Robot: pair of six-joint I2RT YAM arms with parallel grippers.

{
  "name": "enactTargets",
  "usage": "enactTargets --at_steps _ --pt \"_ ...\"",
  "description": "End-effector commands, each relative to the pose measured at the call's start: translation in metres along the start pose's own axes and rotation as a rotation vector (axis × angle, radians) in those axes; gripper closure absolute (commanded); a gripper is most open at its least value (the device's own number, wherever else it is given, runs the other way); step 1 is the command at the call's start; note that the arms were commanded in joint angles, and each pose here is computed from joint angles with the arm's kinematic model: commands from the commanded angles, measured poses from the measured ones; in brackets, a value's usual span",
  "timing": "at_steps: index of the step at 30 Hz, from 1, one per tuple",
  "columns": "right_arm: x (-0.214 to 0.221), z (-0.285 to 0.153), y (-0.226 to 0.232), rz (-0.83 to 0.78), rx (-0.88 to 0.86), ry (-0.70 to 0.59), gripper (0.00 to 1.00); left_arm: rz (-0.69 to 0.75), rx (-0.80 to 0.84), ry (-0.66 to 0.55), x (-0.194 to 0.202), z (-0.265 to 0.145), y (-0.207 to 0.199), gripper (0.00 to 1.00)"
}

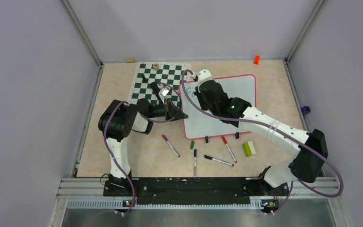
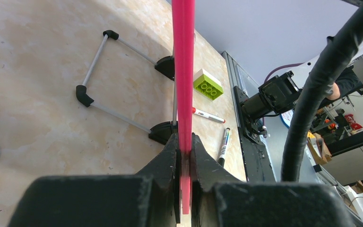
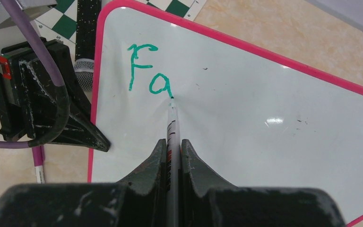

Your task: Write a sentence on the whiteboard

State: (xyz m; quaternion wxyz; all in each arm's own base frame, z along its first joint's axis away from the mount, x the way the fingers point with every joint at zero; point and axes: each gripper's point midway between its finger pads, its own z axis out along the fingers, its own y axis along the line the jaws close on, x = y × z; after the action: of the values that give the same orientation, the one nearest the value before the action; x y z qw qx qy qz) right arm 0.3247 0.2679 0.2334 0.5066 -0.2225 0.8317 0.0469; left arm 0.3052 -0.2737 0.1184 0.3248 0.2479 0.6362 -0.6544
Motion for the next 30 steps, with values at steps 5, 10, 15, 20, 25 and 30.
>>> enactTargets --at_steps 5,10,15,20,25,30 --pt "-0.048 -0.022 -0.010 0.073 -0.006 -0.141 1.00 0.146 0.083 0.023 -0.003 0.004 -0.021 1.00" --pt "-0.057 -0.019 -0.014 0.066 0.027 -0.161 1.00 0.144 0.082 0.023 -0.003 0.004 -0.021 1.00" --pt "-0.061 -0.012 -0.019 0.078 0.072 -0.189 1.00 0.144 0.082 0.023 -0.003 0.004 -0.020 1.00" --pt "-0.062 -0.006 -0.019 0.080 0.079 -0.198 1.00 0.144 0.082 0.024 -0.003 0.004 -0.021 1.00" --pt "-0.061 0.001 -0.019 0.075 0.083 -0.188 1.00 0.142 0.082 0.024 -0.003 0.004 -0.020 1.00" --pt "-0.058 0.009 -0.021 0.074 0.089 -0.177 1.00 0.143 0.082 0.024 -0.003 0.004 -0.020 1.00"
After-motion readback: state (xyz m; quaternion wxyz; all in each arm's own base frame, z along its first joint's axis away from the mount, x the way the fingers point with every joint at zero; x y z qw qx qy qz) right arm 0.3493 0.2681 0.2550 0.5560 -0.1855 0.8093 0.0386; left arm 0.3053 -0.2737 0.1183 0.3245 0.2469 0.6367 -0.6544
